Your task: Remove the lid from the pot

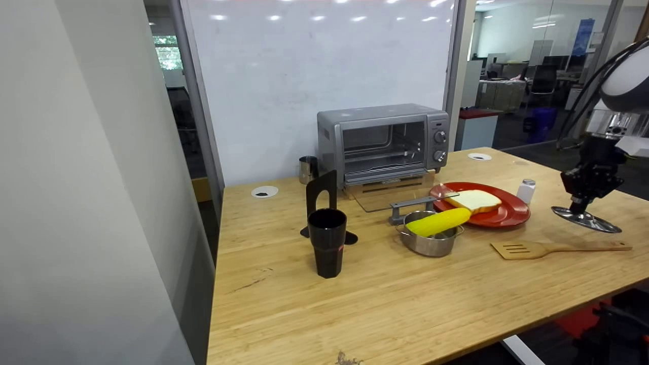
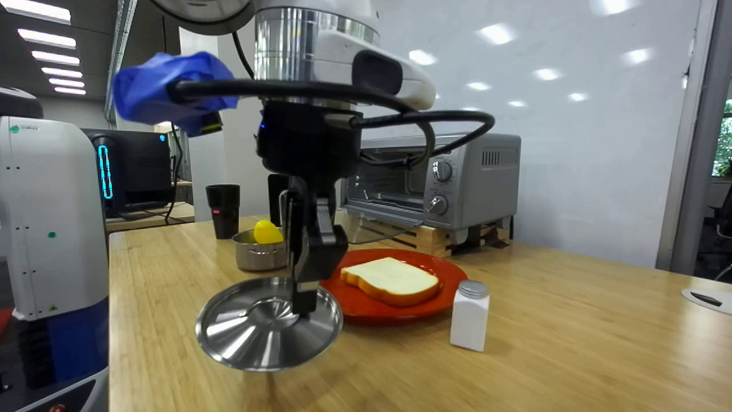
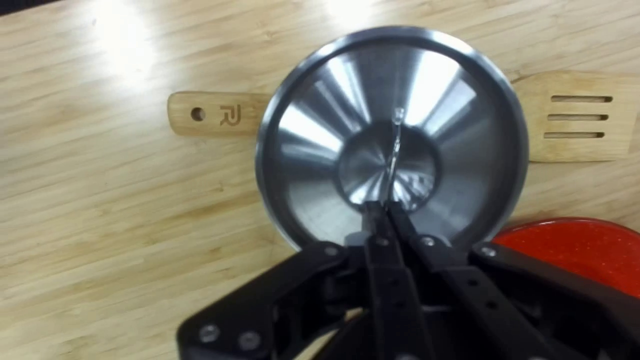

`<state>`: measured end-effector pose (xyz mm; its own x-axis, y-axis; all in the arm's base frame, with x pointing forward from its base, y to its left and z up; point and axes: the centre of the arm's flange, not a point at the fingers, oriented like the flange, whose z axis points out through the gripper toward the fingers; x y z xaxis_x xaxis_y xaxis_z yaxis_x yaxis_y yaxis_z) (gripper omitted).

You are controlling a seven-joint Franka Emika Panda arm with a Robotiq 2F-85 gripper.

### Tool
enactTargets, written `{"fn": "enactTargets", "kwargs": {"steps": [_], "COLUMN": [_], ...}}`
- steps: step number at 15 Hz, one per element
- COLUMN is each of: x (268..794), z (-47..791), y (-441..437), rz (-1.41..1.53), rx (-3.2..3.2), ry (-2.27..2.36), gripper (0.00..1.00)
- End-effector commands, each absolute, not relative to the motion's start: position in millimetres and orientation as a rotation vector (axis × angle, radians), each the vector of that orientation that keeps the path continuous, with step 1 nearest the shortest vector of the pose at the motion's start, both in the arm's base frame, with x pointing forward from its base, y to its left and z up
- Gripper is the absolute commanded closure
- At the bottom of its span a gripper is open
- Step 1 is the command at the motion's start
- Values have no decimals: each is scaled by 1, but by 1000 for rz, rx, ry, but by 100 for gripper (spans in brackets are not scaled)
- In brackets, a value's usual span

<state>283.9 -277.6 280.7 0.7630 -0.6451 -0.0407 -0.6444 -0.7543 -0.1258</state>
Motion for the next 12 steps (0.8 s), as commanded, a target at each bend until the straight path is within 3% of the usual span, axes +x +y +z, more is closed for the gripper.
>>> {"fn": "enactTargets", "kwargs": {"steps": [1, 12], "x": [290, 296], "z": [288, 289], "y": [-290, -285], "rz": [84, 54], "rx": [-2879, -2919], "ry": [1081, 1103], "gripper": [99, 97]}}
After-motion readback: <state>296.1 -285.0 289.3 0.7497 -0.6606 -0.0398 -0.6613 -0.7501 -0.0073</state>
